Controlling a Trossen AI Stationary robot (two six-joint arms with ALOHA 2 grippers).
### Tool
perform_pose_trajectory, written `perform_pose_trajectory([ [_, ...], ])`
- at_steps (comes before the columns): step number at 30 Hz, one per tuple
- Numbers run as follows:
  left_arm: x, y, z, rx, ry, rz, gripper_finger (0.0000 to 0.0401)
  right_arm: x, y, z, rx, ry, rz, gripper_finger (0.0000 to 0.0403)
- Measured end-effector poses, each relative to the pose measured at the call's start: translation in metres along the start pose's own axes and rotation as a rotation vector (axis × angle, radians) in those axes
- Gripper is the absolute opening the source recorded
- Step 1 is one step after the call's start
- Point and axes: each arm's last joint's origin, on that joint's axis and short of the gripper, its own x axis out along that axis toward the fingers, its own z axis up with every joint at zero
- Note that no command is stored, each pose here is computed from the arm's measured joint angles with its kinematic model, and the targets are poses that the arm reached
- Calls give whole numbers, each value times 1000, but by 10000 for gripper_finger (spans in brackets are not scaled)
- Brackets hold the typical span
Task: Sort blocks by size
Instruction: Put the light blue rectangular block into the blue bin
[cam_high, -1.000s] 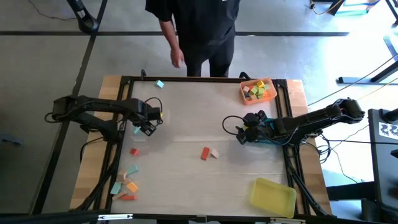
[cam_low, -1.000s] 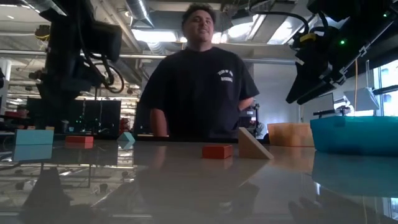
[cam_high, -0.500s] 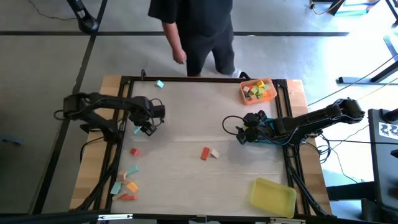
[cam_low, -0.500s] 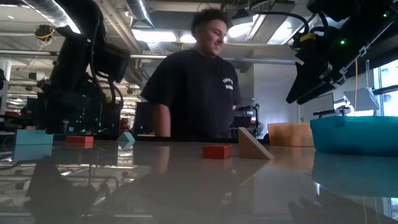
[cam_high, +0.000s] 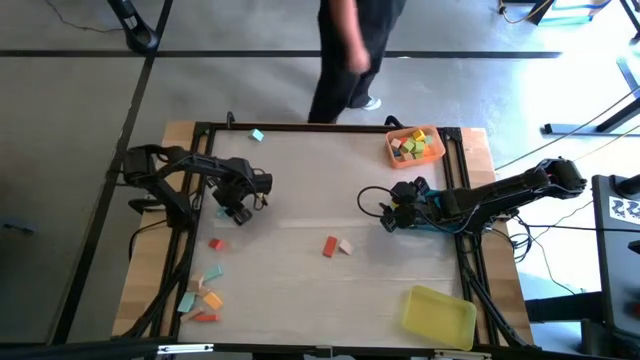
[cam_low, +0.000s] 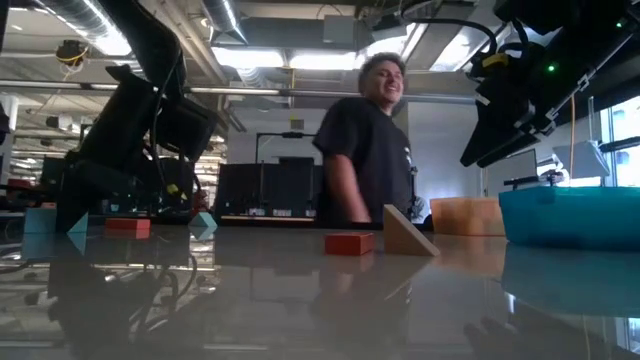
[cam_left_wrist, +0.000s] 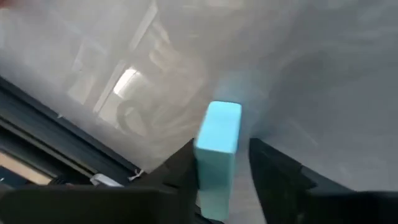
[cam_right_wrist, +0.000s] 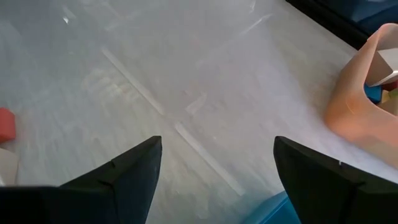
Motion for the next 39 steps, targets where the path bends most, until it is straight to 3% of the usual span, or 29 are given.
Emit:
perform_pose_trajectory([
  [5, -2, -3, -1, 60, -36, -8, 44, 0, 0, 0, -23, 4, 3, 305],
  [13, -26, -15, -18, 148, -227, -5, 39, 0, 1, 1, -12, -11, 14, 305],
  [22, -79, -28, -44, 242, -699, -250, 44, -2, 13, 14, -91, -115, 136, 305],
  [27, -104, -32, -53, 330, -966, -334, 50, -3, 19, 21, -128, -170, 206, 305],
  [35, -125, -49, -43, 420, -1362, -448, 45, 14, 43, 25, -181, -247, 314, 305],
  [39, -130, -55, -40, 414, -1509, -506, 52, 23, 61, 31, -196, -342, 448, 305],
])
